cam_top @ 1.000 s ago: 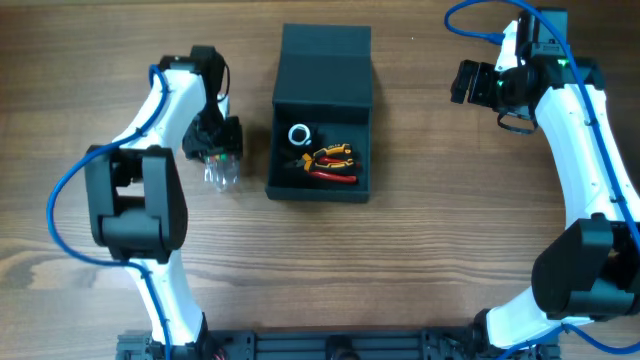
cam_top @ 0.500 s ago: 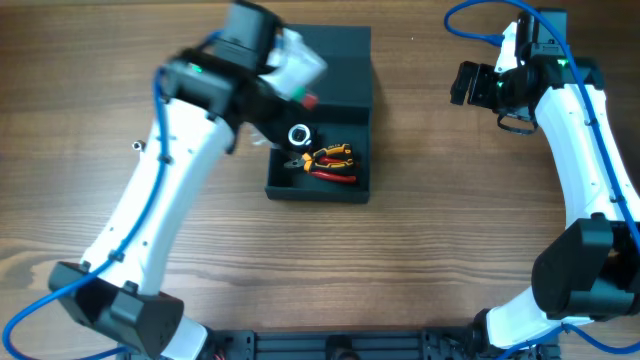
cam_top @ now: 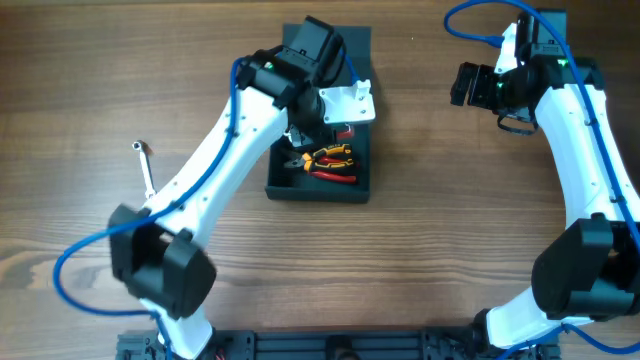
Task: Pack container
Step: 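Carry the pack into the green box and open the left gripper, then raise the left gripper and move it over the silver wrench, then lower the left gripper and grasp the small silver wrench, then lift the wrench with the left gripper toward the box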
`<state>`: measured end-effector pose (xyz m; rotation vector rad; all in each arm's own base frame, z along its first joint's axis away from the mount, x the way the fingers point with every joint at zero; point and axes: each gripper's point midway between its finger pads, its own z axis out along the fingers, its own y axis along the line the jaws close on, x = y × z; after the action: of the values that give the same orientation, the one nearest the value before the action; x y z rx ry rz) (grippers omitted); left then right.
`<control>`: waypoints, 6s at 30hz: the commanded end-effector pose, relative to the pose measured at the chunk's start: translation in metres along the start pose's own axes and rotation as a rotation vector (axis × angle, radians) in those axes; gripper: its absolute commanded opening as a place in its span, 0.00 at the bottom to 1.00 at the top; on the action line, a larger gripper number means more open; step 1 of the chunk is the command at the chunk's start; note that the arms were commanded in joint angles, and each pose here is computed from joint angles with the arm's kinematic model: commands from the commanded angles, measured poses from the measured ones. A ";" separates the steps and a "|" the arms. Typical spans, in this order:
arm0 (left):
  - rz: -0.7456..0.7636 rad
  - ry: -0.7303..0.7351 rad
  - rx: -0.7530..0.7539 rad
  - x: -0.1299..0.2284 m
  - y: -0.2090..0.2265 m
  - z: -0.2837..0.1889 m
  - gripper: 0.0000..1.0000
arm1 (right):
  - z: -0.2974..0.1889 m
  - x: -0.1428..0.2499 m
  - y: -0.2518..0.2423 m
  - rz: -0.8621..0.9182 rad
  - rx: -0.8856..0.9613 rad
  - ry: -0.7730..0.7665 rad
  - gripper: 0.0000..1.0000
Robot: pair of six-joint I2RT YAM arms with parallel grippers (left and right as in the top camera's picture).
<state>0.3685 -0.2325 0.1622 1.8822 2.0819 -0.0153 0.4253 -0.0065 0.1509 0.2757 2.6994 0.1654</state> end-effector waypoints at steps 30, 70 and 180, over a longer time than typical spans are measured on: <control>-0.060 0.077 0.105 0.023 0.012 0.112 1.00 | 0.004 0.001 -0.003 -0.008 0.003 0.013 1.00; -2.011 0.042 -0.557 0.311 0.013 -0.195 1.00 | 0.004 0.003 -0.003 -0.034 0.004 0.020 1.00; -1.947 0.340 -0.344 0.399 0.037 0.101 0.57 | 0.000 0.036 -0.013 -0.048 0.052 0.154 1.00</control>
<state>0.4158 0.1335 -0.0024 -0.7816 2.8017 0.1459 0.3915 -0.0067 0.1382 0.2181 2.8502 0.1327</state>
